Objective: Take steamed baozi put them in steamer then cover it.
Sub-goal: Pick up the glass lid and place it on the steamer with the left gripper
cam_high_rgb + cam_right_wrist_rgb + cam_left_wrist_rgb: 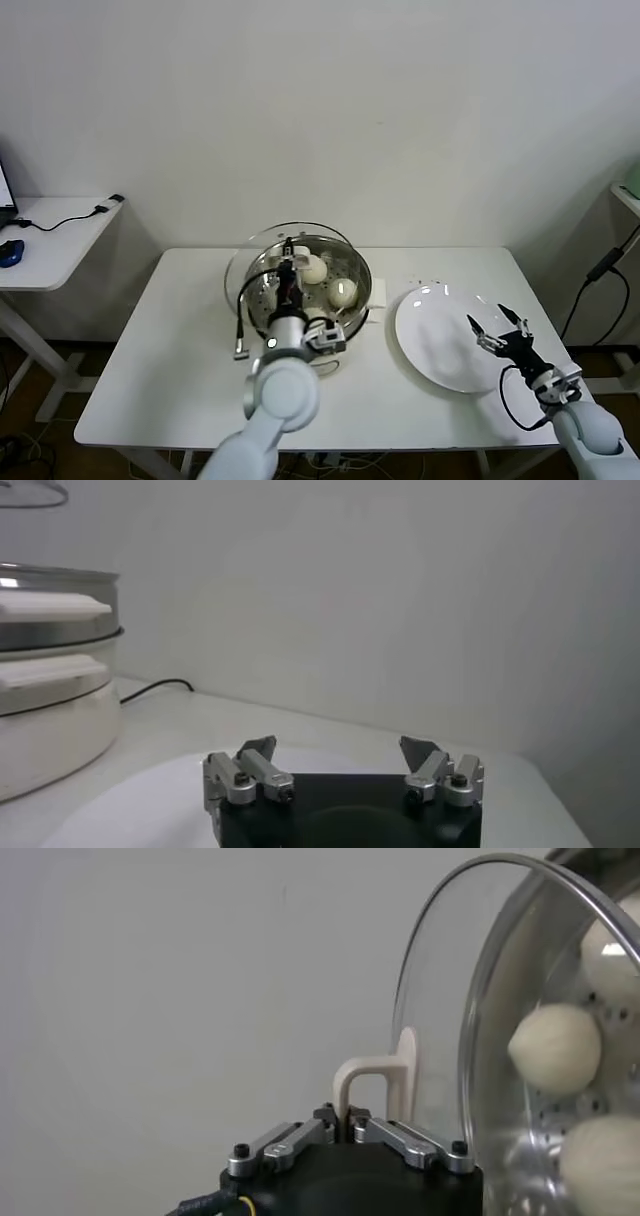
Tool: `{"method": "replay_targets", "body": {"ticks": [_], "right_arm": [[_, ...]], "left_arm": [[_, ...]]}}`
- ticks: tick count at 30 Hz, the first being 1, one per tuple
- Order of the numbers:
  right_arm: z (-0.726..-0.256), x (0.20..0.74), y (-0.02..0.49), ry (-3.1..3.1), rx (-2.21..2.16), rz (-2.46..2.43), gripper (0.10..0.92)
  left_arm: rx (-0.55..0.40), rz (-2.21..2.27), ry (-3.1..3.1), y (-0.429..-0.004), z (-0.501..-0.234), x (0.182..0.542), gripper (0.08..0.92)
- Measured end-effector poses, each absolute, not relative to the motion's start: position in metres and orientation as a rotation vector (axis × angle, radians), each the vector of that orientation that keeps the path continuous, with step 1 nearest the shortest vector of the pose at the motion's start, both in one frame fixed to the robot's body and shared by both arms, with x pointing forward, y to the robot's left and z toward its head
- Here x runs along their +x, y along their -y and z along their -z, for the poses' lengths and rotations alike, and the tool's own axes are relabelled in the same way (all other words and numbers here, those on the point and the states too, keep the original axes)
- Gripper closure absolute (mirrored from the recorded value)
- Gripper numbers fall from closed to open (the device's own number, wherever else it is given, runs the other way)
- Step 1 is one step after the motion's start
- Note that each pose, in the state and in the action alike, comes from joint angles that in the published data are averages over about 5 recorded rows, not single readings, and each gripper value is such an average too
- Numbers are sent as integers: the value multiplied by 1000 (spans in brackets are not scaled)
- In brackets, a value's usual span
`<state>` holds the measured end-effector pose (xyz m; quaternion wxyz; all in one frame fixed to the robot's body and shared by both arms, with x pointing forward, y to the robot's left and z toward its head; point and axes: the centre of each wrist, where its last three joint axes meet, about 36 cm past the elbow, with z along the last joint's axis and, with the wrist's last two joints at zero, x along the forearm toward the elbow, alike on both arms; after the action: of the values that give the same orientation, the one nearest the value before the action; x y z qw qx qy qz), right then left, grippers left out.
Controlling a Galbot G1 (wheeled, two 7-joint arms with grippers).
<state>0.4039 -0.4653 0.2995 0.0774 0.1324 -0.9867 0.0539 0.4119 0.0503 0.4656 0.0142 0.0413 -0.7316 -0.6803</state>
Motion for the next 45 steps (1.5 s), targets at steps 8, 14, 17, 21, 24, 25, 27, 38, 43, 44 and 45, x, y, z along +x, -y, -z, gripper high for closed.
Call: {"method": "replay_targets", "body": {"ticks": [8,14,17,21,24,25,27,38,43,44,45], "right_arm": [[-298,399,474,2957,379,-168,200],[-297,398,476,2956,378,-174,200],[-297,398,476,2955,380,-176,200],[-296,398,477,2955,381,-180,200],[-295,398,477,2954,384,-184,200],[-295,397,477,2953,384,-185,200],[-295,397,477,2953,385,-186,200],[-294,396,480,2951,391,-194,200],[-293,395,479,2949,397,-196,200],[-292,395,479,2949,398,-196,200],[-292,395,479,2949,399,-197,200]], "left_arm": [[103,2153,2247,-31,-447,426,855],[80,2170,2203,-26,-433,432,855],[76,2174,2189,-26,-429,435,855],[69,2179,2177,-25,-425,437,855],[60,2178,2172,-24,-423,439,855],[58,2177,2172,-23,-423,439,855],[56,2174,2172,-22,-422,440,855],[47,2167,2166,-22,-416,444,855],[50,2169,2163,-22,-414,446,855],[51,2169,2162,-23,-414,446,855],[52,2170,2162,-23,-413,446,855]]}}
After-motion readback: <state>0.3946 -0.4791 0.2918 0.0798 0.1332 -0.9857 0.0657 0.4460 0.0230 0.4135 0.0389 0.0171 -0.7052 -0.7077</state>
